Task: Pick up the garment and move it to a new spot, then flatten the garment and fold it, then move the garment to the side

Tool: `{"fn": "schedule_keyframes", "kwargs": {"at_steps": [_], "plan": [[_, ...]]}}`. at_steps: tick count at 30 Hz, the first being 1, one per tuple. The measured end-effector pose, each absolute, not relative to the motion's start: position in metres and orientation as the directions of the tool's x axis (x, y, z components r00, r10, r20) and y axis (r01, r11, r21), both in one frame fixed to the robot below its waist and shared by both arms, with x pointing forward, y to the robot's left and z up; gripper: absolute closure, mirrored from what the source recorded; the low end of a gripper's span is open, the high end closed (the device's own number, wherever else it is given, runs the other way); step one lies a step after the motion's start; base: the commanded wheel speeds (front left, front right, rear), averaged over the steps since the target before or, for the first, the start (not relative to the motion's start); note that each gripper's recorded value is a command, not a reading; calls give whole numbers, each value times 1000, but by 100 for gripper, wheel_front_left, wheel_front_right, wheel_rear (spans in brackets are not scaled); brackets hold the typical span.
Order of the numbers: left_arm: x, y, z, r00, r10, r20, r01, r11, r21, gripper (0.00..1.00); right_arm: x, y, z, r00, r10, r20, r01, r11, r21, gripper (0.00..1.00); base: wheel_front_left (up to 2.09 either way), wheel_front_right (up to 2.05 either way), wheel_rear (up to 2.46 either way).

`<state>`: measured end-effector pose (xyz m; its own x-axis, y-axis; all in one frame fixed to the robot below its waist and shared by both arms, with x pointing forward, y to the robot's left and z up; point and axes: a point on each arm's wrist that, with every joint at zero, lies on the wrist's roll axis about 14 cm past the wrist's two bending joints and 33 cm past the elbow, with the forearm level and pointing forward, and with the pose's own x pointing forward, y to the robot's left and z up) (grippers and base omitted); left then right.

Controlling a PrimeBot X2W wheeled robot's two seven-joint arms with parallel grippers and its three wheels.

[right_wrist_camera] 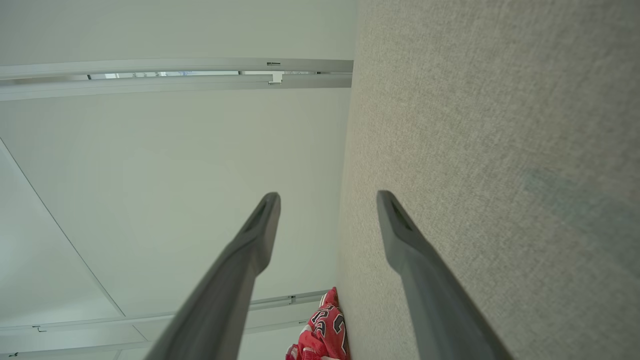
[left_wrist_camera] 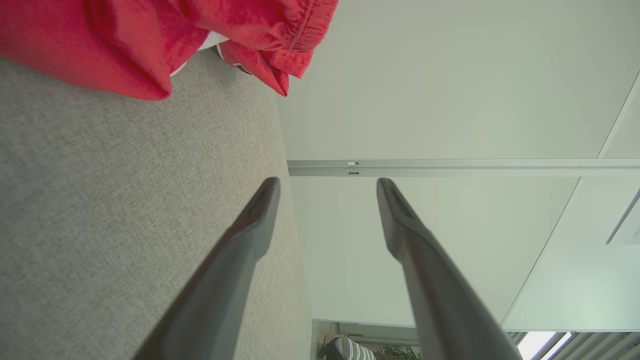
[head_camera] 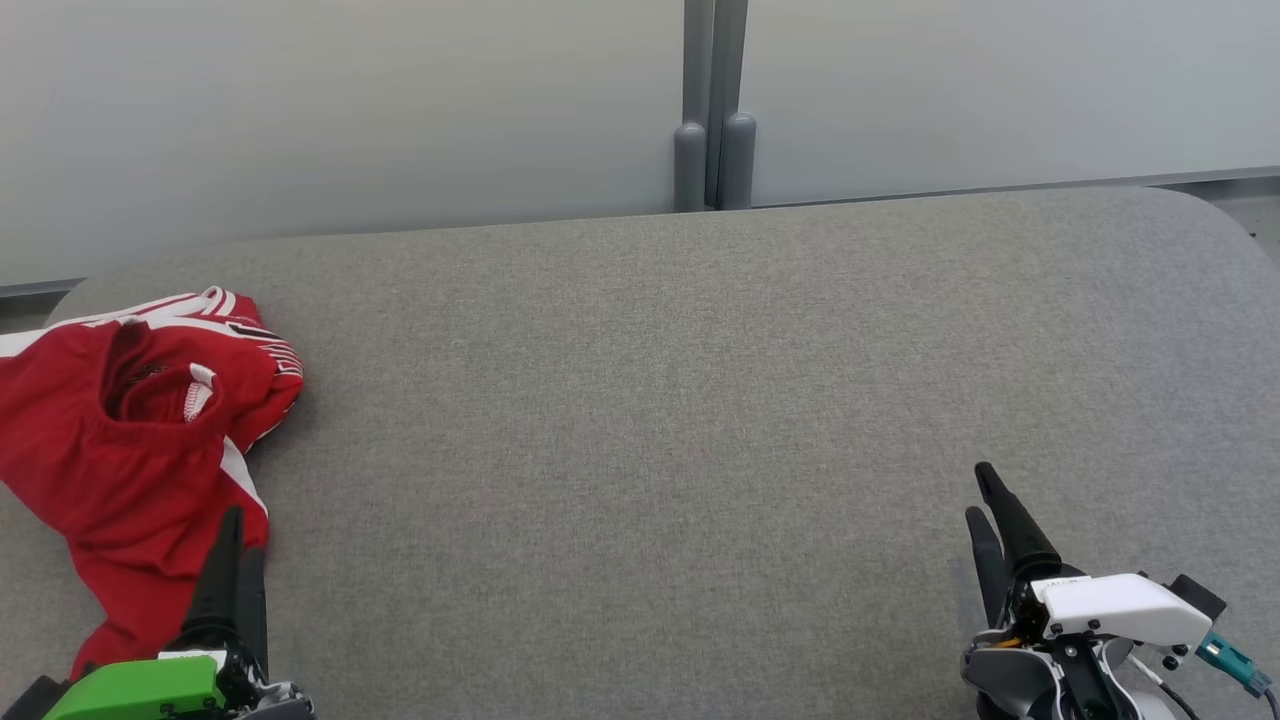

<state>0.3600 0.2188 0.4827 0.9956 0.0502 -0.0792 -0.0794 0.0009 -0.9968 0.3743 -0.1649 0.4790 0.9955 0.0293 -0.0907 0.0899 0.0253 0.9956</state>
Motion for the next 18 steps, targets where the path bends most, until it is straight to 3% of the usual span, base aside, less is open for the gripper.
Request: {"fn": "schedule_keyframes", "kwargs": {"at_steps": [9,18], "plan": [[359,211,486,996,49,-79,-83,87,-993,0,373,-170,484,997,2,-72,71,98,993,0,0,0,0],[361,203,494,997,47,-68,-77,231,-970,0,373,-172,500,1000,-7,-17,18,256,967,0,0,0,0]]}}
